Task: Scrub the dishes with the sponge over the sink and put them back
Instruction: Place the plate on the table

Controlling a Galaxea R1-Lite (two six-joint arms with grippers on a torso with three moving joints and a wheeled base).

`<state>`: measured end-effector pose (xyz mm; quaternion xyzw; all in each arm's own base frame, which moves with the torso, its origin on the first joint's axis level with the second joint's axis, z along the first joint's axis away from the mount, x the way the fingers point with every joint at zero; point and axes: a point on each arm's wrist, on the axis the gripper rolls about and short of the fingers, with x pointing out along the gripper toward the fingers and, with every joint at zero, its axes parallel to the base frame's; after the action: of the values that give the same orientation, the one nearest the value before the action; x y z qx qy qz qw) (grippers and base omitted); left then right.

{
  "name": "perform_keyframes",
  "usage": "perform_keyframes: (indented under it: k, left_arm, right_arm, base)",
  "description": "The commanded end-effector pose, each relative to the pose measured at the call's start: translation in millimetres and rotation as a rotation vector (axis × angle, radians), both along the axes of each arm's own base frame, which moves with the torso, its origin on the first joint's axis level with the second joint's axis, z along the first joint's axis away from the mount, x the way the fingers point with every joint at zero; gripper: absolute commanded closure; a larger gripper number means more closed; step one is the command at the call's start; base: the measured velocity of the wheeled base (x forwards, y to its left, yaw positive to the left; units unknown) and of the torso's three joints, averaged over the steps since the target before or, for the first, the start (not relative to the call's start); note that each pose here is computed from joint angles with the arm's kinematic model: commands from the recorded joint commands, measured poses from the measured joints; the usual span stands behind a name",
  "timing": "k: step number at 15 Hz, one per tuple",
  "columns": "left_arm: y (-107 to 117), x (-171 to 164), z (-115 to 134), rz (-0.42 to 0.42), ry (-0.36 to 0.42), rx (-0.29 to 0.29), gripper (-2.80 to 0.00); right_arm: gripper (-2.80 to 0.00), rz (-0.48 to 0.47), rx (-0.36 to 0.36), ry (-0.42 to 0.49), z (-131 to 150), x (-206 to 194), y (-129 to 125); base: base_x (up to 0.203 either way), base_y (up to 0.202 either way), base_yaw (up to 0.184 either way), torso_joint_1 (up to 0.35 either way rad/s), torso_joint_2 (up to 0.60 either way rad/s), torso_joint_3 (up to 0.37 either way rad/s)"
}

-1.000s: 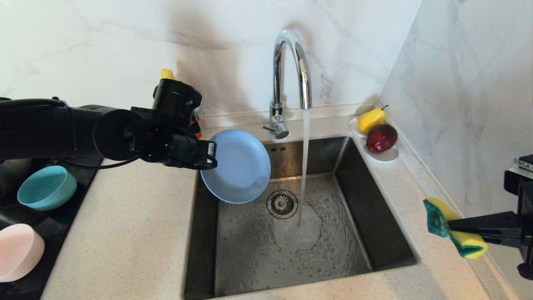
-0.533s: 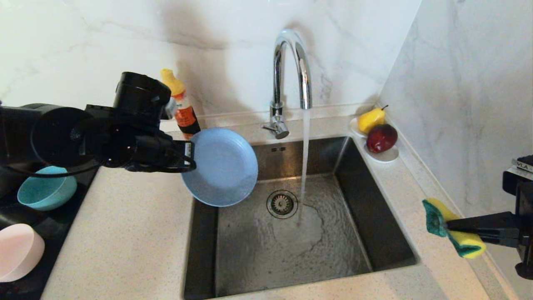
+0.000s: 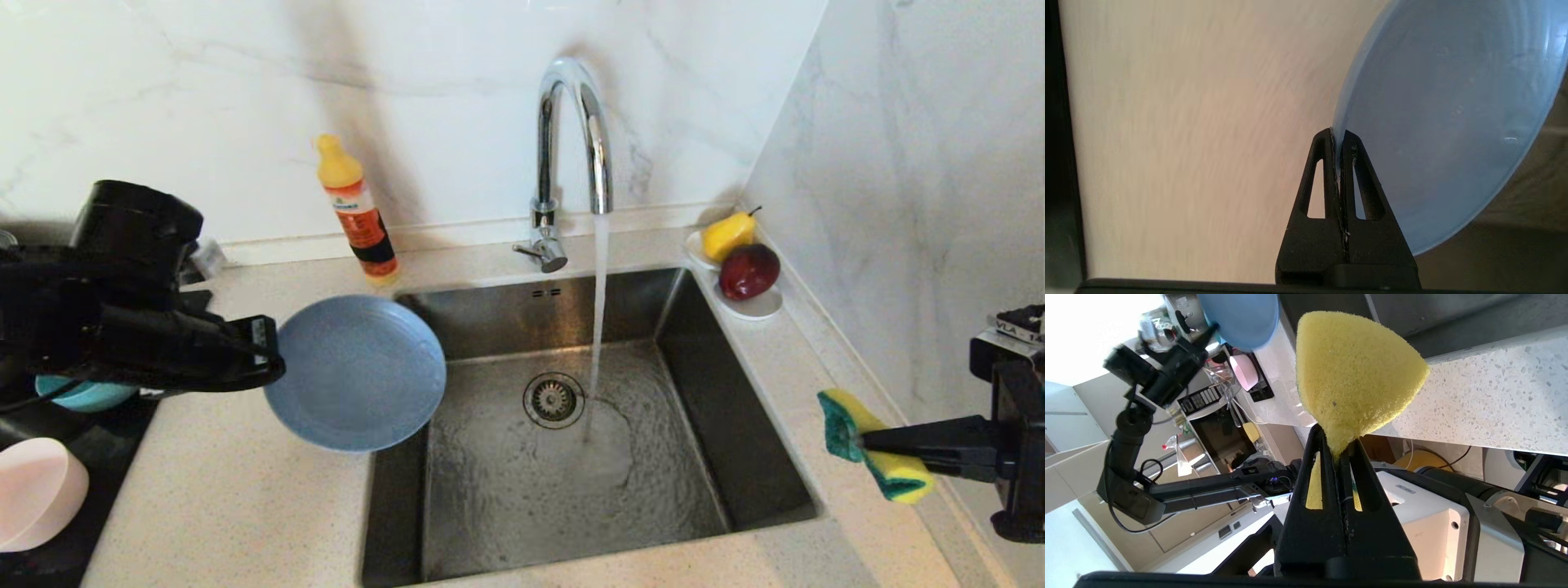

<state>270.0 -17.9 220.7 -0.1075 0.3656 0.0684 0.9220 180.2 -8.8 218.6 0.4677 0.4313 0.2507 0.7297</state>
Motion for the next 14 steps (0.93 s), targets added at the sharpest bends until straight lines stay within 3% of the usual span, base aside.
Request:
perform_keyframes:
  k: [1,4,9,12,14]
  left_arm:
    - [22.0,-13.9,-10.2,0.072,0.042,-0.057,0.00]
    - [43.5,-29.2,-19.7,0.140,0.073,-0.126,0.00]
    - [87.7,-43.7,-27.8,0.282,0.085,-0.180,0.00]
    - [105.1,-52.6,-38.6,0.322,0.093,-0.193,0.00]
    - [112.3,-58.3,-50.0,0.323,0.114,-0.170,0.00]
  right_arm:
    - [0.00,0.003,0.010,0.012,-3.1,0.1,-0.2]
    - [0.00,0.003,0.010,0.014,-3.6,1.7,-0.4]
    - [0.00,0.018,0.023,0.007,-5.3,4.6,-0.4]
    - [0.00,0.019,0.026,0.017,-8.1,6.7,-0.7]
    - [0.00,0.018,0.026,0.017,-8.6,8.0,-1.1]
  base:
    - [0.000,0.000,0.000,0.000,0.00,0.000]
    - [0.000,0.000,0.000,0.000,0.00,0.000]
    - [0.000,0.000,0.000,0.000,0.00,0.000]
    - [0.000,0.000,0.000,0.000,0.00,0.000]
    - [0.000,0.000,0.000,0.000,0.00,0.000]
